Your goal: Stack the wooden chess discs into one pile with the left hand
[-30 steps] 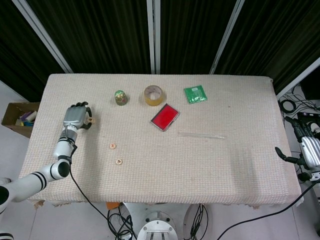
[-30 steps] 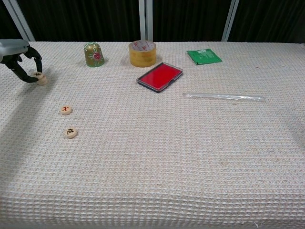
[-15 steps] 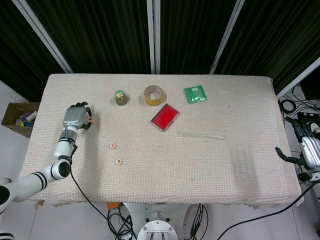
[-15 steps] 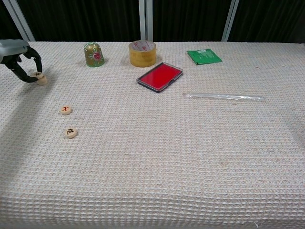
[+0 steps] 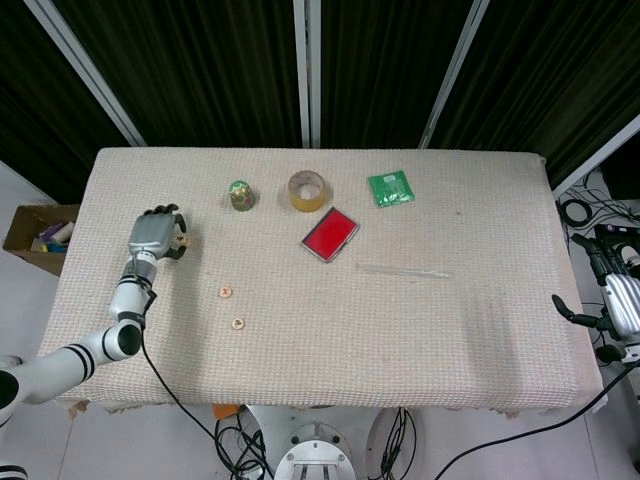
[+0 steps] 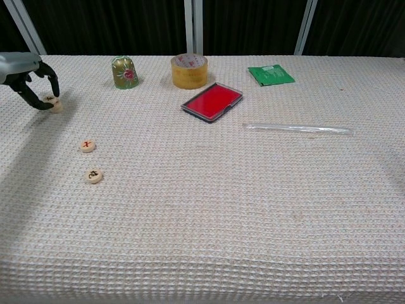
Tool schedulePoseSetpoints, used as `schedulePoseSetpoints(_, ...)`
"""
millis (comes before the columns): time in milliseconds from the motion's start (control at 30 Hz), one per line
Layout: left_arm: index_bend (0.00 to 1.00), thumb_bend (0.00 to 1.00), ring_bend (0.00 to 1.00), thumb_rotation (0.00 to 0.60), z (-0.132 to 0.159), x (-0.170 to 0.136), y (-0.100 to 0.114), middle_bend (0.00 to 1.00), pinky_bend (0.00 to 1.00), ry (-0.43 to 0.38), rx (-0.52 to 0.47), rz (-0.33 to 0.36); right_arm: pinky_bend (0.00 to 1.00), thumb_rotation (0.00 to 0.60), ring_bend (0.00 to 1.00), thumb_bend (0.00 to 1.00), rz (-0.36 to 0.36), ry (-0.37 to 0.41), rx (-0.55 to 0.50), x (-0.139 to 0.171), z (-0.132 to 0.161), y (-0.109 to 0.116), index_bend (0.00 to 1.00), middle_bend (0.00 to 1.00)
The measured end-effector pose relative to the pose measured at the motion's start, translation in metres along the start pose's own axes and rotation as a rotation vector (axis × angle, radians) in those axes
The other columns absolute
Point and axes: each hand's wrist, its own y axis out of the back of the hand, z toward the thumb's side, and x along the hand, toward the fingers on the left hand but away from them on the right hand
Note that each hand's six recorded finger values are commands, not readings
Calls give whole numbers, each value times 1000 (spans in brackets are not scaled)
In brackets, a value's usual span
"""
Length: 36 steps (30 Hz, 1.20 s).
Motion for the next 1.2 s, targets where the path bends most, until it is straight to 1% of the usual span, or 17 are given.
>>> schedulePoseSetpoints(133, 346, 270, 107, 600, 0, -5, 6, 102, 178, -10, -10, 18, 0, 600, 0, 261, -5, 1, 1, 1, 0, 2, 0, 97)
schedulePoseSetpoints(267, 350, 264, 107, 600, 1, -20, 15, 102, 178, -41, -18, 61, 0, 600, 0, 261, -13, 4, -3, 2, -1, 4, 0, 97)
schedulePoseSetpoints(367, 380, 264, 107, 600, 8, -40, 21, 102, 178, -96, -2, 93, 0, 600, 0, 261, -12, 10, -7, 1, 0, 2, 0, 96)
schedulePoseSetpoints(467, 403, 266, 107, 600, 21, -66, 20, 102, 178, -178, 24, 110, 0, 600, 0, 262, -7, 19, -10, 1, 1, 0, 0, 96)
schedulePoseSetpoints(600, 412, 281, 107, 600, 40, -100, 10, 102, 178, -291, 58, 103, 0, 600, 0, 262, -8, 30, -11, 3, 3, -1, 0, 96)
schedulePoseSetpoints(667, 412, 285, 107, 600, 46, -109, 3, 102, 178, -320, 85, 94, 0, 600, 0, 262, -11, 35, -11, 5, 4, 0, 0, 96)
schedulePoseSetpoints(800, 411, 309, 104, 600, 56, -110, -9, 100, 178, -342, 122, 80, 0, 600, 0, 262, -19, 36, -14, 10, 4, 2, 0, 96)
schedulePoseSetpoints(1000, 411, 309, 102, 600, 64, -105, -25, 99, 177, -345, 139, 38, 0, 600, 0, 261, -31, 29, -16, 17, 2, 4, 0, 95)
schedulePoseSetpoints(1200, 416, 316, 100, 600, 67, -99, -39, 99, 177, -338, 152, 18, 0, 600, 0, 261, -33, 29, -19, 18, 2, 4, 0, 95)
